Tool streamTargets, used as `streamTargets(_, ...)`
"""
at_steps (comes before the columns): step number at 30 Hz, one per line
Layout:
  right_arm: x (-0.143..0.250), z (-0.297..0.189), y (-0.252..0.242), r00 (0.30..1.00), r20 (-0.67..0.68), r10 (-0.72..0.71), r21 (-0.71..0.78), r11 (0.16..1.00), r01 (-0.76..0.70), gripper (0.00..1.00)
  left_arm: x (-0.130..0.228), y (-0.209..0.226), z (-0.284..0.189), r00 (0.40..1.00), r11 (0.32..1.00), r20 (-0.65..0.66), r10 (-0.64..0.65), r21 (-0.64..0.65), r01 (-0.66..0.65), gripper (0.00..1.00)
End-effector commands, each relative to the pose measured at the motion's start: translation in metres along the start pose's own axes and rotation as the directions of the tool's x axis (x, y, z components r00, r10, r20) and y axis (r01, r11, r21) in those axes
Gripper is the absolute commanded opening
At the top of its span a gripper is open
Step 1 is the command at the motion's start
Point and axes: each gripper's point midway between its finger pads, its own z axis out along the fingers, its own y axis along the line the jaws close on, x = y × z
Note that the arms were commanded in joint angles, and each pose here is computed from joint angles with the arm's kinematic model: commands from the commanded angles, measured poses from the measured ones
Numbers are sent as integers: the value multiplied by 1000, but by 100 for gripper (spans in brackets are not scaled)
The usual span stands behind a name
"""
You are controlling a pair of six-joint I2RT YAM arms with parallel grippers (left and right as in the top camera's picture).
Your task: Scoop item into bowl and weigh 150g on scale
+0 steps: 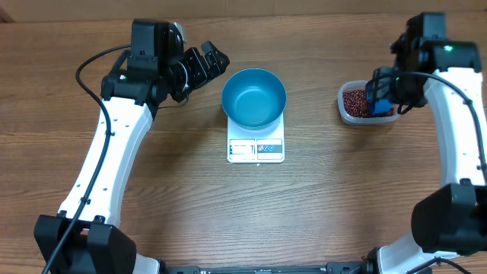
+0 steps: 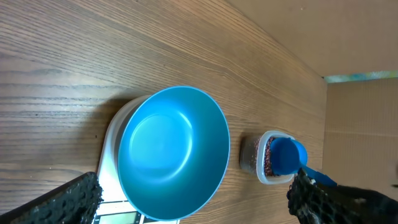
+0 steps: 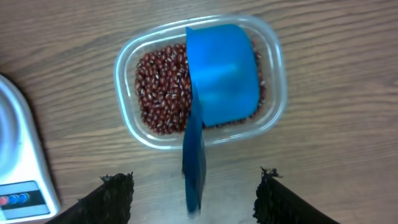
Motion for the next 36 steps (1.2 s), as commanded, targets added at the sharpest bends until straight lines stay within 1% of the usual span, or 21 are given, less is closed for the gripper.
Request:
streamTargets(1,-3,2,0,999,28,-46,7,999,46,63,1,-1,1,1000,1000,1,30,-2,-30,100)
streamTargets(5,-6,12,1,998,33,-59,8,998,59,59,1,-1,1,1000,1000,1,30,-2,-30,99)
streamTargets(6,-6,15,1,997,29,-74,8,997,74,56,1,-1,1,1000,1000,1,30,-2,-30,100)
streamTargets(10,-6,25,0,997,25,-75,13,997,75,55,1,-1,1,1000,1000,1,30,-2,-30,100)
streamTargets(19,-11,36,-3,996,52,-75,38,997,73,43,1,-1,1,1000,1000,1,30,-2,-30,100)
streamTargets(21,-11,39,-3,996,55,-75,38,997,73,42,1,-1,1,1000,1000,1,30,-2,-30,99)
streamTargets(23,-11,41,-3,993,57,-102,39,994,99,38,1,-1,1,1000,1000,1,30,-2,-30,99)
streamTargets(25,-11,41,-3,991,57,-120,40,992,118,36,1,-1,1,1000,1000,1,30,-2,-30,99)
streamTargets(30,-11,42,-3,991,56,-122,41,992,120,24,1,-1,1,1000,1000,1,30,-2,-30,100)
streamTargets(36,-13,53,-3,989,78,-126,43,991,123,24,1,-1,1,1000,1000,1,30,-2,-30,100)
